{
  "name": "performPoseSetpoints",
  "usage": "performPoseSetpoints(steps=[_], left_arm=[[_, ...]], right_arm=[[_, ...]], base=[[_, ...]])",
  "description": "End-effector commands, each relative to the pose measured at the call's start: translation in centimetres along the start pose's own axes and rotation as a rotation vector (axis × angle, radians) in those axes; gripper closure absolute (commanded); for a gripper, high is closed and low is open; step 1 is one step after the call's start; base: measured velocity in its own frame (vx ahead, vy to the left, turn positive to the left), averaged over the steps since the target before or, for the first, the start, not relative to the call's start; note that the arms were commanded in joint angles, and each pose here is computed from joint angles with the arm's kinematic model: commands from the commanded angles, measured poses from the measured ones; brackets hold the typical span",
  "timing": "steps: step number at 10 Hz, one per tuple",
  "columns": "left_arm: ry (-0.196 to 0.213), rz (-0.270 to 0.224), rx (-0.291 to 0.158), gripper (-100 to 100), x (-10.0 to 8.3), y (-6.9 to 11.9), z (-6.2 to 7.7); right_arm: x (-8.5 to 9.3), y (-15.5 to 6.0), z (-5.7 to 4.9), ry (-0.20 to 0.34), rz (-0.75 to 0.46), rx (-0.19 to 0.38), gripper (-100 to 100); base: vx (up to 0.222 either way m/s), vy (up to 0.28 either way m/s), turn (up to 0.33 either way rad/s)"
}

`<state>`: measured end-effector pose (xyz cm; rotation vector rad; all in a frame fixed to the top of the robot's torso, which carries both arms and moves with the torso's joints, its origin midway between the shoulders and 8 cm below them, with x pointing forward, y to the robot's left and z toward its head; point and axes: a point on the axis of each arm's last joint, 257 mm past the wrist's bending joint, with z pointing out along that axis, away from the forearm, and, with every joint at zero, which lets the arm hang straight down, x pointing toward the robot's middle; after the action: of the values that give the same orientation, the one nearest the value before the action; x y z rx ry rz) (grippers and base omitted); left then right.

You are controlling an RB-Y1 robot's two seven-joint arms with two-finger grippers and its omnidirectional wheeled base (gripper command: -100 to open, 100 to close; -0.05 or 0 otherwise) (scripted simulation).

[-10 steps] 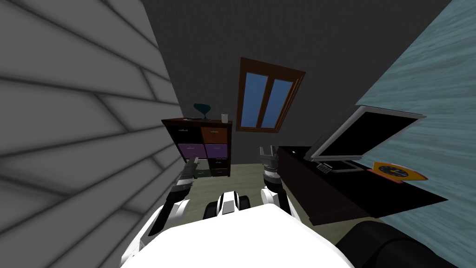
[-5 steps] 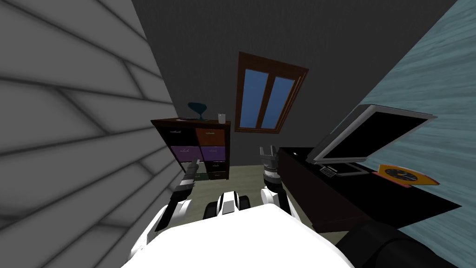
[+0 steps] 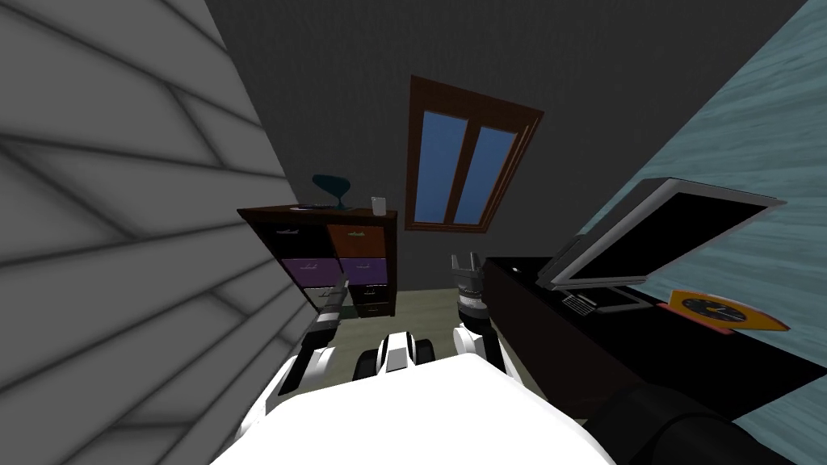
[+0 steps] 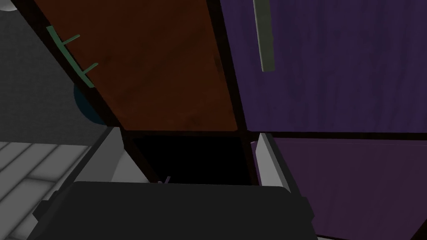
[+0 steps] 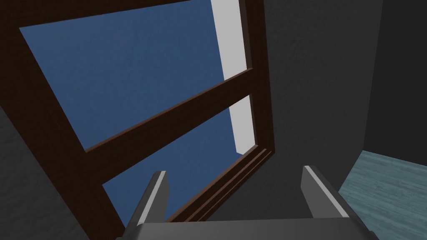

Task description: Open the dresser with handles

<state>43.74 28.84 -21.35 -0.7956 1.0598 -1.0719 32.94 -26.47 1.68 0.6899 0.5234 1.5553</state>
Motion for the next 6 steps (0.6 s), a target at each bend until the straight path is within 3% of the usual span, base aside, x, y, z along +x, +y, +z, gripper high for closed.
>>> performPoseSetpoints(steps=[1, 6], left_arm=[[0.009, 0.004, -0.043, -100, 0.7, 2.3, -0.4], [0.016, -0.003, -0.095, -100, 1.8, 4.8, -1.0]], right_arm=[[0.0, 0.0, 0.0, 0.0, 0.0, 0.0, 0], [0.0, 0.0, 0.0, 0.0, 0.0, 0.0, 0]], base=[[0.107, -0.064, -0.01], [0.078, -0.04, -0.008]])
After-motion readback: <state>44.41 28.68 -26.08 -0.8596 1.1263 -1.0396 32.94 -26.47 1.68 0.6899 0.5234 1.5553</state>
